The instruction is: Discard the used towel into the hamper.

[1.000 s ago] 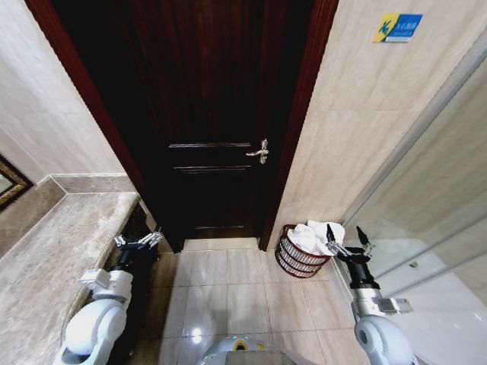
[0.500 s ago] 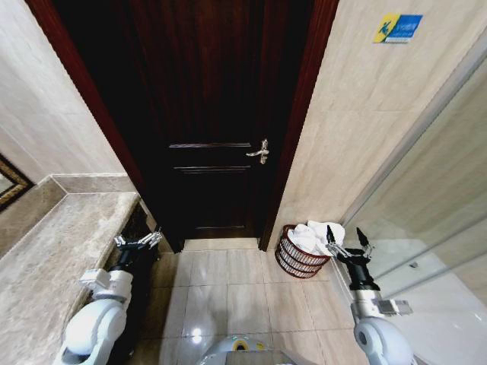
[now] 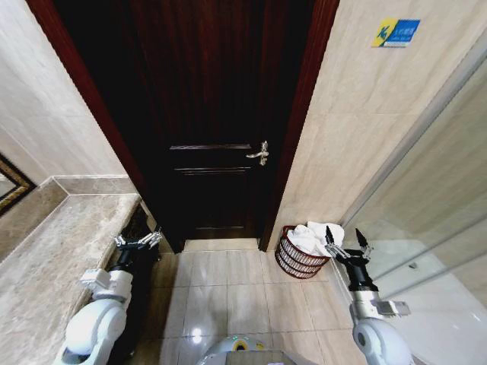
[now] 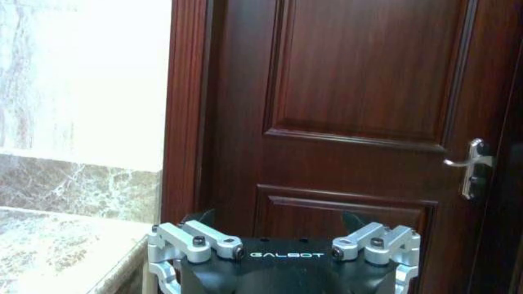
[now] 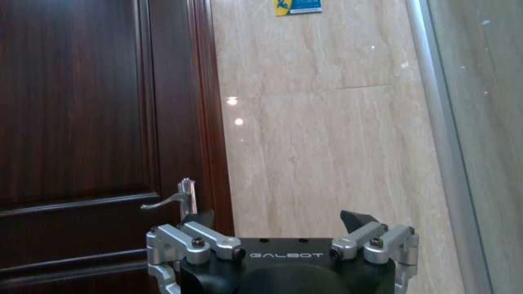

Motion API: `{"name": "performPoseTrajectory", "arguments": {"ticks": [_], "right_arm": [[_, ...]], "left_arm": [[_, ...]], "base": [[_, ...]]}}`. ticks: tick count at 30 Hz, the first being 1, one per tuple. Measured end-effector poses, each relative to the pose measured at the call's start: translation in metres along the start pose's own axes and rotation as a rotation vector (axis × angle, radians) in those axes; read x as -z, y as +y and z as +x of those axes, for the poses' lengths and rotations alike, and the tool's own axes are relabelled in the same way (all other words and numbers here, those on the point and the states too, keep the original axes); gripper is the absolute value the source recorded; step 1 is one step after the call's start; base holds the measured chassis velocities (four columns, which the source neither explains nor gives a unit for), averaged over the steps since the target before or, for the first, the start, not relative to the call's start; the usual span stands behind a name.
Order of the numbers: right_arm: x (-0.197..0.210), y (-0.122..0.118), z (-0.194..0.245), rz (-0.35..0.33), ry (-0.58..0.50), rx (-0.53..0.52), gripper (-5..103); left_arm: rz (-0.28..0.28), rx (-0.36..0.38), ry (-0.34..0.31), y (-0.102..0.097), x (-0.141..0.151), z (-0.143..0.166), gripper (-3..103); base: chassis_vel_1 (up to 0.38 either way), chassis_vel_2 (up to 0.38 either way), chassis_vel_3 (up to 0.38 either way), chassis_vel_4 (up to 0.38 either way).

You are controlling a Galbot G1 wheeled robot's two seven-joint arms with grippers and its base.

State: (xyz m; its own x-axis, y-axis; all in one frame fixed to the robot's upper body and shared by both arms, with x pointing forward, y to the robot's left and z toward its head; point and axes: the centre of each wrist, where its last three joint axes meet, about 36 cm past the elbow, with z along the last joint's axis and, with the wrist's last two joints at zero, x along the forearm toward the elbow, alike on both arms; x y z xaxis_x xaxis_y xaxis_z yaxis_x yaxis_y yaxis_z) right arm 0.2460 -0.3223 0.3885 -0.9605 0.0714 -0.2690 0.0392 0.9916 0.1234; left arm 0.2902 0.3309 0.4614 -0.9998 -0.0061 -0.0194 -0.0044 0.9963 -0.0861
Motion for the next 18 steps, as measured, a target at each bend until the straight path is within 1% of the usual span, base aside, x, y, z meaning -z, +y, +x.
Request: {"name": "performPoseTrajectory", "arguments": {"ticks": [7, 12, 18], "right_arm": [[-0.015, 0.004, 0.014, -0.027, 0.035, -0.012, 100], [-0.012, -0.001, 0.024, -0.021, 0.056, -0.011, 100], [-0.004, 0.000, 0.026, -0.010, 0.041, -0.007, 100]], "left_arm": [[0.000, 0.000, 0.000, 0.000, 0.000, 0.000, 100], [0.000, 0.000, 0.000, 0.000, 0.000, 0.000, 100], [0.000, 0.000, 0.000, 0.000, 0.000, 0.000, 100]], "base": [[0.000, 0.000, 0.000, 0.000], [0.000, 0.000, 0.000, 0.000], [0.000, 0.000, 0.000, 0.000]]}}
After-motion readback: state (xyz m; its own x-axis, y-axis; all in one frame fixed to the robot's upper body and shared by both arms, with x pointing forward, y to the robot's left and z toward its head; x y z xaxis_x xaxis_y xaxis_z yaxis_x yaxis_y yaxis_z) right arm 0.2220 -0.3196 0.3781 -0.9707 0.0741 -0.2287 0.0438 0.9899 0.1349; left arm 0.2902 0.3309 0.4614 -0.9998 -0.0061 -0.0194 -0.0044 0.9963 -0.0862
